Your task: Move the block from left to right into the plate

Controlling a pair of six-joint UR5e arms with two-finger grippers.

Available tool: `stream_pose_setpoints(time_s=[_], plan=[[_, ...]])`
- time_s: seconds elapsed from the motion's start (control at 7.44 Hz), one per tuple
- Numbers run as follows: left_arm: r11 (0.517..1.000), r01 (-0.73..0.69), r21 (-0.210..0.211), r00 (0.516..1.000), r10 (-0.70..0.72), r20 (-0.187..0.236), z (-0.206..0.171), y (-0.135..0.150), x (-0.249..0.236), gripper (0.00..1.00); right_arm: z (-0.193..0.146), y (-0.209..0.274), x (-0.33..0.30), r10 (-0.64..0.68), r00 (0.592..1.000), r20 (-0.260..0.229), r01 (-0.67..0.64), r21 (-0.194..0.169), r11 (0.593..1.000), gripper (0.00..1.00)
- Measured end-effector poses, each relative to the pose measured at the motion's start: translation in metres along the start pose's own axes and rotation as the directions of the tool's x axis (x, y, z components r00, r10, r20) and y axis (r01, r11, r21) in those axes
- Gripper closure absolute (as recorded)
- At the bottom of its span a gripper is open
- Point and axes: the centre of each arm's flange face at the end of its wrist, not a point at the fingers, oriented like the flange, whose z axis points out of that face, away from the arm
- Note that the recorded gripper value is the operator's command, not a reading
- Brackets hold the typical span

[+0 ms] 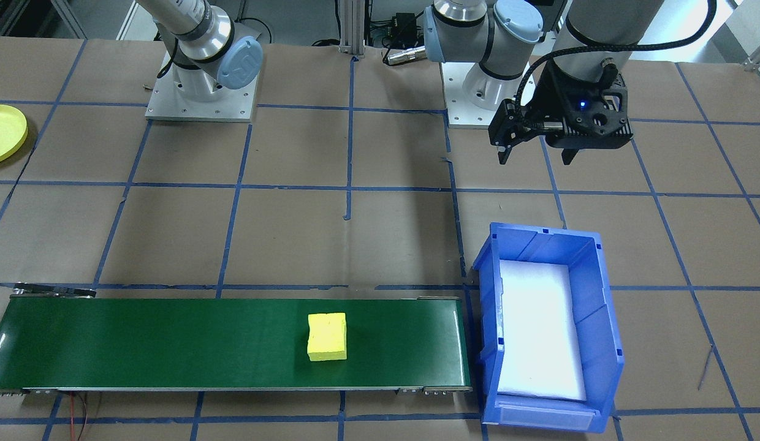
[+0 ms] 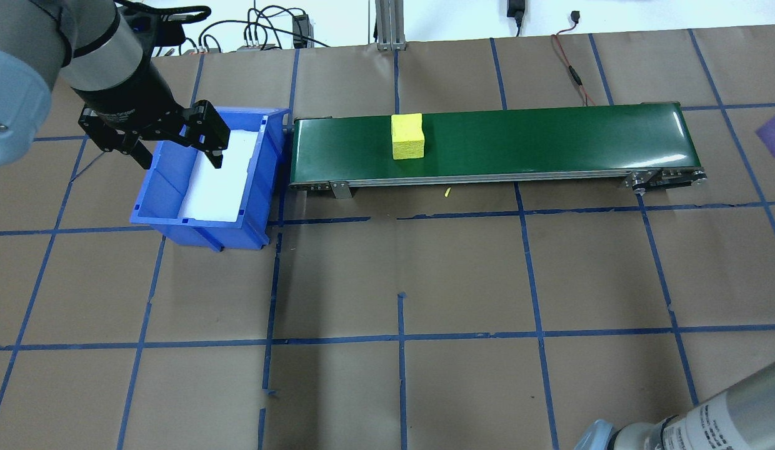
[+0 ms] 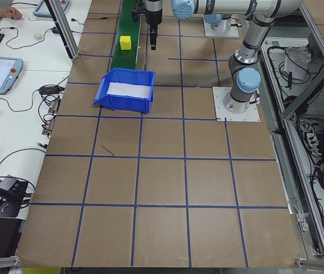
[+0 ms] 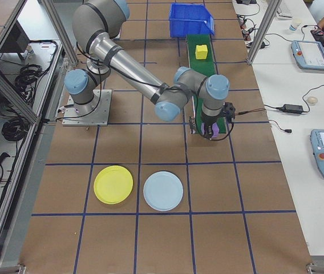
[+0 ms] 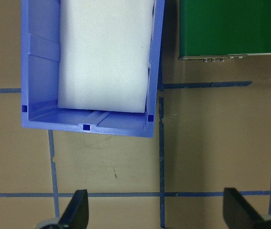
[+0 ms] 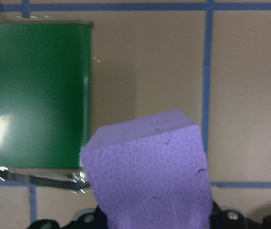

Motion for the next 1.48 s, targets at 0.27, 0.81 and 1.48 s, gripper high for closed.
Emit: stream_pose_setpoints(time_s=[0.27,0.81,1.48], plan=[[1.000,-0.006,0.024,1.000,0.006,0.001,-0.009,0.003,0.003,0.00,0.043,0.082,0.109,-0.012,1.000,0.008,0.012,-0.019,1.000,0.81],[0.999,0.020,0.031,1.000,-0.020,0.003,-0.017,0.009,-0.001,0.00,0.105,0.147,0.154,-0.022,1.000,0.022,0.022,-0.001,1.000,0.00],[0.999,0.038,0.033,0.999,-0.038,-0.002,-0.024,0.010,-0.003,0.00,0.074,0.125,0.129,-0.085,0.996,0.029,0.081,0.115,0.990,0.01]])
